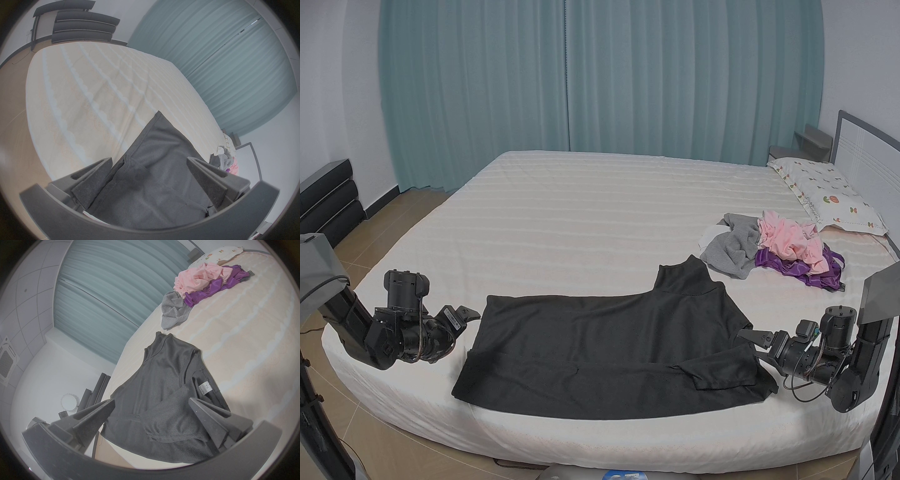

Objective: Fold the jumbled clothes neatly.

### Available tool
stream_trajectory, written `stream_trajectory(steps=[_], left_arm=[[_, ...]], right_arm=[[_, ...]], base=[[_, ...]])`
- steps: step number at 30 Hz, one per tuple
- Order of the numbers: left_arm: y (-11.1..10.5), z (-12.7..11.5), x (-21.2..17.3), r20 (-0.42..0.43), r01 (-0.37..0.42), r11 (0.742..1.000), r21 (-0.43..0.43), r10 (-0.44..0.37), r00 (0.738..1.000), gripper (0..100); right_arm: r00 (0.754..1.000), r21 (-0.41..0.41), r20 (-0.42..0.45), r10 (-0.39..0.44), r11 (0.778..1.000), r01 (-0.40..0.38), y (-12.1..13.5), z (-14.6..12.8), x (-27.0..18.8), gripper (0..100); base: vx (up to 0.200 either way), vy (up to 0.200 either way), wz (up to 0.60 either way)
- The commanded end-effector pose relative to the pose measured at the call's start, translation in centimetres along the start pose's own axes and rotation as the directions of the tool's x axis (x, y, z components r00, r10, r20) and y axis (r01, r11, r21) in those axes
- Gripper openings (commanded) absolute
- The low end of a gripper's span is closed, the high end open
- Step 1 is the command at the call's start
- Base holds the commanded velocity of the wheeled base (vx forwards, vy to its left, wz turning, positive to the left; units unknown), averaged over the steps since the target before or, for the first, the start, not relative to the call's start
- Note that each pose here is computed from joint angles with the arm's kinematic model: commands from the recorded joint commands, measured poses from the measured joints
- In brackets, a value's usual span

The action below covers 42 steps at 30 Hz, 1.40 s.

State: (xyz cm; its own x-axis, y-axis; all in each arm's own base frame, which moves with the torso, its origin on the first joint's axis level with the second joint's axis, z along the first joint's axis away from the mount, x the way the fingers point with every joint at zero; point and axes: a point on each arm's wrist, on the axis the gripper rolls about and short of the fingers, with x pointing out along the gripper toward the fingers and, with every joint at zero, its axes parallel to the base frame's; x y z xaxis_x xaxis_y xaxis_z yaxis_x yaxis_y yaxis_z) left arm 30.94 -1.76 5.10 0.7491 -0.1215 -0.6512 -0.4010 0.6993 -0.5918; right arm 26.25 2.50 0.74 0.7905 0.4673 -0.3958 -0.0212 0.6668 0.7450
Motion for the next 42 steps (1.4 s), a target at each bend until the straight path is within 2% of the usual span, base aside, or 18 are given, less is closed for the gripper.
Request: stream_trajectory(steps=[1, 5, 11, 17, 23, 29, 33, 37, 42], left_arm=[[-1.8, 1.7, 0.6, 0.050, 0.058, 0.998, 0.008, -0.058, 0.997, 100], [-3.2, 3.5, 2.4, 0.089, 0.102, 0.995, 0.020, -0.103, 0.991, 100], [-3.5, 4.3, 5.6, 0.094, 0.104, 0.994, 0.035, -0.107, 0.990, 100], [-3.6, 3.7, 5.7, 0.088, 0.098, 0.994, 0.042, -0.102, 0.991, 100], [-3.4, 3.0, 5.5, 0.066, 0.091, 0.995, 0.051, -0.094, 0.993, 100], [-3.5, 3.1, 5.9, 0.067, 0.096, 0.994, 0.057, -0.099, 0.993, 100], [-3.3, 3.0, 6.6, 0.052, 0.091, 0.993, 0.073, -0.095, 0.994, 100], [-2.9, 3.1, 8.2, 0.047, 0.077, 0.988, 0.131, -0.083, 0.995, 100], [-2.7, 3.5, 10.1, 0.054, 0.077, 0.986, 0.146, -0.086, 0.995, 100]], right_arm=[[1.000, -0.004, 0.003, 0.005, 1.000, -0.005, 0.0, 0.0, 0.0, 100], [1.000, -0.005, -0.004, 0.006, 1.000, -0.006, 0.1, -0.2, 0.1, 100], [1.000, -0.002, -0.007, 0.005, 1.000, -0.005, 0.0, -0.2, 0.2, 100], [1.000, -0.001, -0.009, 0.003, 1.000, -0.003, 0.0, -0.2, 0.2, 100], [1.000, -0.001, -0.011, 0.002, 1.000, -0.002, -0.1, -0.3, 0.2, 100], [1.000, -0.001, -0.012, 0.002, 1.000, -0.002, -0.1, -0.3, 0.2, 100], [1.000, -0.002, -0.017, 0.005, 1.000, -0.005, 0.0, -0.4, 0.3, 100], [1.000, -0.001, -0.019, 0.004, 1.000, -0.004, 0.0, -0.5, 0.3, 100], [1.000, -0.001, -0.021, 0.004, 1.000, -0.004, 0.0, -0.5, 0.3, 100]], base=[[0.000, 0.000, 0.00], [0.000, 0.000, 0.00], [0.000, 0.000, 0.00], [0.000, 0.000, 0.00], [0.200, 0.000, 0.00], [0.000, 0.000, 0.00], [0.000, 0.000, 0.00], [0.000, 0.000, 0.00], [0.000, 0.000, 0.00]])
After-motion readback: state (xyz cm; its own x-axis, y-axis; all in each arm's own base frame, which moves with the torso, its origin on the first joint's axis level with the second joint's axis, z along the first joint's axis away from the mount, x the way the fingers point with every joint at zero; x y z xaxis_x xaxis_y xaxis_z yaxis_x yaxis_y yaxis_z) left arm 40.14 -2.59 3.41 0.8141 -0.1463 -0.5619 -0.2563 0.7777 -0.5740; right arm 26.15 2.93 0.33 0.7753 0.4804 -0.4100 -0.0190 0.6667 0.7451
